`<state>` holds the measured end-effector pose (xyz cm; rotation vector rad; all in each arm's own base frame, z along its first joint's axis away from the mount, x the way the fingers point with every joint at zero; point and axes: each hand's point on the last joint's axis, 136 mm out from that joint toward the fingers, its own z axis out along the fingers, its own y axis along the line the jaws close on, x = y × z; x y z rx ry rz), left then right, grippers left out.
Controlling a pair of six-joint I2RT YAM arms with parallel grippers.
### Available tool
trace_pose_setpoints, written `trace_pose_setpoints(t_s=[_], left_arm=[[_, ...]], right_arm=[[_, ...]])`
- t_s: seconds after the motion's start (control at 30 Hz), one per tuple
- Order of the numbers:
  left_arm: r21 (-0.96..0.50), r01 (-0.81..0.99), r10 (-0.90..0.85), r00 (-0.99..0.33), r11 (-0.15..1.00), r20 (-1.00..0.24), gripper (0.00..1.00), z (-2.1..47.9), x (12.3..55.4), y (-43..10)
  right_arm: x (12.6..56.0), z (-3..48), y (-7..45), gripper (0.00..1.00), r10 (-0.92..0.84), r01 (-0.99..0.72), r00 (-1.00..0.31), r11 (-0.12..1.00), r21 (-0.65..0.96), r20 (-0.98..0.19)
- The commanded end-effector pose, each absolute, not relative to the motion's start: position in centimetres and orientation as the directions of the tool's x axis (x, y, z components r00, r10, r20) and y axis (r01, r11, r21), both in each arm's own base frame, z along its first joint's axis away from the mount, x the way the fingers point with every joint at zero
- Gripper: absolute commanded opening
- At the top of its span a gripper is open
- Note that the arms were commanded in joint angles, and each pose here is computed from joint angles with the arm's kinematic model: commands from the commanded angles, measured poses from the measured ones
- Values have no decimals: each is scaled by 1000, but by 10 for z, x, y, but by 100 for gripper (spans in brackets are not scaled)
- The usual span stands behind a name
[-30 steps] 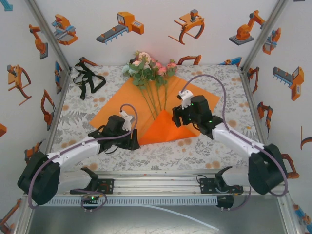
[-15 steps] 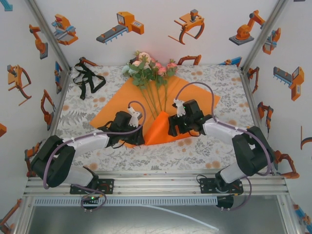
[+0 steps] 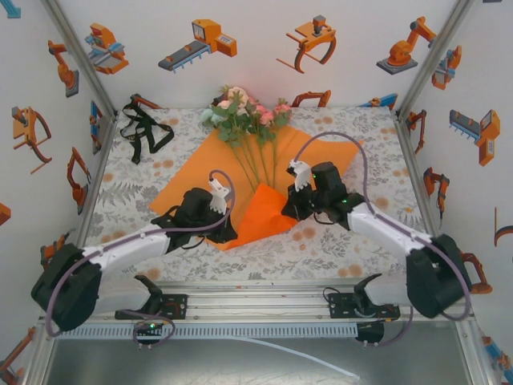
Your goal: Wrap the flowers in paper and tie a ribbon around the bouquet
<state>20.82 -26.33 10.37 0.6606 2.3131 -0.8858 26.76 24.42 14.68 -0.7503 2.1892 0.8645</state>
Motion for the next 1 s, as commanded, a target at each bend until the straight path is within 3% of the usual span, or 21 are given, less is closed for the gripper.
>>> trace_pose_setpoints(t_s=[0.0, 0.03, 0.13, 0.27, 0.37, 0.57, 0.77, 0.9, 0.97], left_arm=[[-462, 637, 231, -708, 617, -668, 0, 119, 187, -266], [-457, 645, 226, -697, 613, -680, 1, 125, 184, -266], [-402, 691, 233, -632, 600, -739, 52, 139, 179, -265], [-256, 743, 315, -533, 618, -785, 80, 130, 184, -262], [-203, 763, 375, -508, 613, -775, 90, 113, 189, -266], [-179, 767, 427, -516, 617, -743, 90, 89, 202, -282], [-185, 768, 432, -522, 613, -735, 64, 78, 208, -292], [-218, 772, 439, -542, 598, -717, 59, 71, 208, -301], [-221, 758, 425, -553, 613, -717, 51, 69, 211, -302]], right_arm=[[243, 153, 235, 0, -204, -674, -651, 600, 432, -731], [240, 155, 233, 0, -185, -667, -648, 605, 434, -739], [244, 171, 225, 0, -106, -651, -609, 634, 418, -786], [265, 183, 215, 0, -34, -600, -560, 706, 376, -828], [281, 180, 209, 0, -25, -552, -564, 755, 354, -826], [307, 167, 203, 0, 11, -485, -580, 799, 356, -815], [325, 142, 194, 0, 15, -421, -617, 839, 346, -787], [338, 126, 182, 0, 21, -358, -636, 878, 319, -771], [345, 116, 177, 1, 20, -332, -647, 893, 305, -762]])
